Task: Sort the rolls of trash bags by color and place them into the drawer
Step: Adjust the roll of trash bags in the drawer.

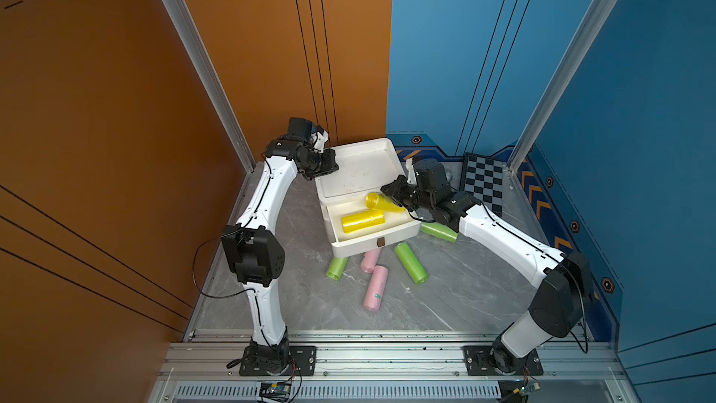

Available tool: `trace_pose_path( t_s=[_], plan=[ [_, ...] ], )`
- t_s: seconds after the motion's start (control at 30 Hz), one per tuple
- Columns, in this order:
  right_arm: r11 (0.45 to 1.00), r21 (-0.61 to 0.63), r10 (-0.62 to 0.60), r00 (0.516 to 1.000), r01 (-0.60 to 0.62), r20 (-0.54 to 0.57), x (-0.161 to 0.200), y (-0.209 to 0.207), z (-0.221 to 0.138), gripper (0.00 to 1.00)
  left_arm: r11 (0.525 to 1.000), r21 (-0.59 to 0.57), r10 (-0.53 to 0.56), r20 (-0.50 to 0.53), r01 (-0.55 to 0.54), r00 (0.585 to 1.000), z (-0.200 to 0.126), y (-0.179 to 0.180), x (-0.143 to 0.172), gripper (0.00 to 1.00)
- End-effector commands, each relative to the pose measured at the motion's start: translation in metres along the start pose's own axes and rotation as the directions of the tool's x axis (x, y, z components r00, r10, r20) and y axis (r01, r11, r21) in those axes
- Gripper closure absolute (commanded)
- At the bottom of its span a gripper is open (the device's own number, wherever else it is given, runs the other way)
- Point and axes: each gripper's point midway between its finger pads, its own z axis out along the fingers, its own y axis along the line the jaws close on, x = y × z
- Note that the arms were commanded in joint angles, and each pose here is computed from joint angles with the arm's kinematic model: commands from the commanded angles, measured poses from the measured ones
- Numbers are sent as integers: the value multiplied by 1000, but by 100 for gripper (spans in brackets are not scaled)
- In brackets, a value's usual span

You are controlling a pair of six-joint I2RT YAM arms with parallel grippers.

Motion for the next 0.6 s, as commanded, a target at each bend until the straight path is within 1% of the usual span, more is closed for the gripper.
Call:
trace_pose_path(
  t_s=[0.0,0.13,0.2,0.23,0.3,0.43,0.57],
  plan=[
    [999,15,-32,999,33,-40,20,-4,-9,100,981,-159,-156,-281,114,947,36,52,75,100],
    [997,55,-47,994,53,-94,47,-17,1,100,981,-159,-155,-282,113,947,37,51,75,100],
    [996,78,-41,993,50,-112,53,-26,8,100,981,-158,-154,-283,112,947,37,50,76,100],
    [995,72,-61,987,73,-148,70,-23,13,100,982,-155,-152,-283,111,947,37,49,76,100],
    [993,85,-68,982,84,-175,78,-28,20,100,981,-156,-153,-283,112,947,37,49,76,100],
    [990,97,-80,978,100,-192,80,-32,25,100,982,-156,-152,-282,111,947,35,49,76,100],
    [985,106,-115,977,136,-181,72,-30,13,100,982,-155,-147,-281,106,948,33,49,77,100]
  ],
)
